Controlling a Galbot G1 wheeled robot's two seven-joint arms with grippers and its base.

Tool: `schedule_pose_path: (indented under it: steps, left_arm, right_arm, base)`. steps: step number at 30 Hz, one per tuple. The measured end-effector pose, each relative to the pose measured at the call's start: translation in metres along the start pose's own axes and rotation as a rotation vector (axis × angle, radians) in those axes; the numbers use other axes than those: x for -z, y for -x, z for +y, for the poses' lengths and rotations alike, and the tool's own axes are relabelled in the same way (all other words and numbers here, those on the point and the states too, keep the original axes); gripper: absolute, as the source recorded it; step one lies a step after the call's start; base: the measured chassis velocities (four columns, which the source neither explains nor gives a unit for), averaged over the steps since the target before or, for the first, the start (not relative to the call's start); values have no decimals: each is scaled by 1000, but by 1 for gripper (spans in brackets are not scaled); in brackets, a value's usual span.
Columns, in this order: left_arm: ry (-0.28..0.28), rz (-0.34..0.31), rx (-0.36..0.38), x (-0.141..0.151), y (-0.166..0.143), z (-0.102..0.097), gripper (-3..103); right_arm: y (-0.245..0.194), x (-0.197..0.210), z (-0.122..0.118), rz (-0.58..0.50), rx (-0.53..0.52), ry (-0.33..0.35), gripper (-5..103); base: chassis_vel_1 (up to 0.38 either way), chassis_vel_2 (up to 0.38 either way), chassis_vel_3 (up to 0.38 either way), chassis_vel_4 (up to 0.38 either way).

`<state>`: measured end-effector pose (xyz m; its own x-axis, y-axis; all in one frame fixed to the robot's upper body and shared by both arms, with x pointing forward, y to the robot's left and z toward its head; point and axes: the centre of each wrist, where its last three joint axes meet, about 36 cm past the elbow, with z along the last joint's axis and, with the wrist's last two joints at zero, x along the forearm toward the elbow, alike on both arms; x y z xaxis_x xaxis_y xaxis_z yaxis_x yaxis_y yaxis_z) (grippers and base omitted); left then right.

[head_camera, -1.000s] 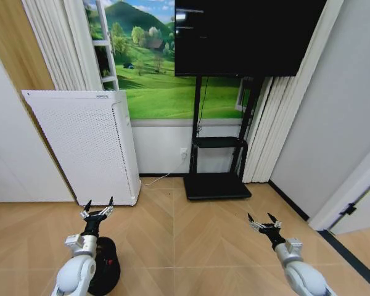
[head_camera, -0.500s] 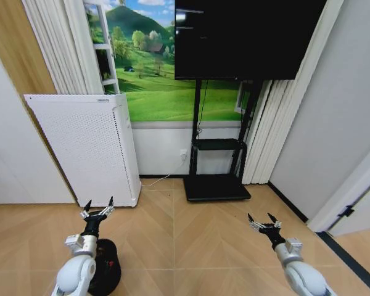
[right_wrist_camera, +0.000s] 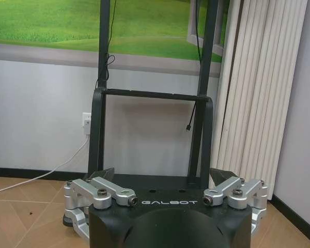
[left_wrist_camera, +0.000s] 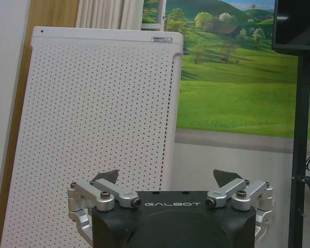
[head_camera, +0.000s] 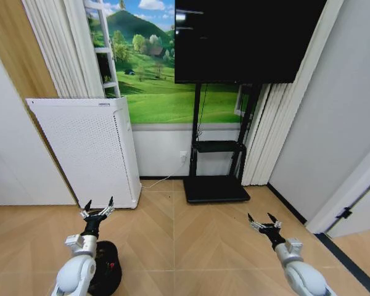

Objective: Pick up the trash bin and place the garbage on the floor into it.

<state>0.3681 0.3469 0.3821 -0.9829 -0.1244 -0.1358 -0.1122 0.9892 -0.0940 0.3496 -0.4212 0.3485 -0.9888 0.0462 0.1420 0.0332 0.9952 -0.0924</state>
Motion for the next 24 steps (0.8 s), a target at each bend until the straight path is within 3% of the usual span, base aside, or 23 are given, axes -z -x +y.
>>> schedule_pose_path:
  steps: [24]
  left_arm:
    - [0, 0, 0, 0, 0, 0, 100]
  right_arm:
    - [0, 0, 0, 0, 0, 0, 100]
  base:
    - [0, 0, 0, 0]
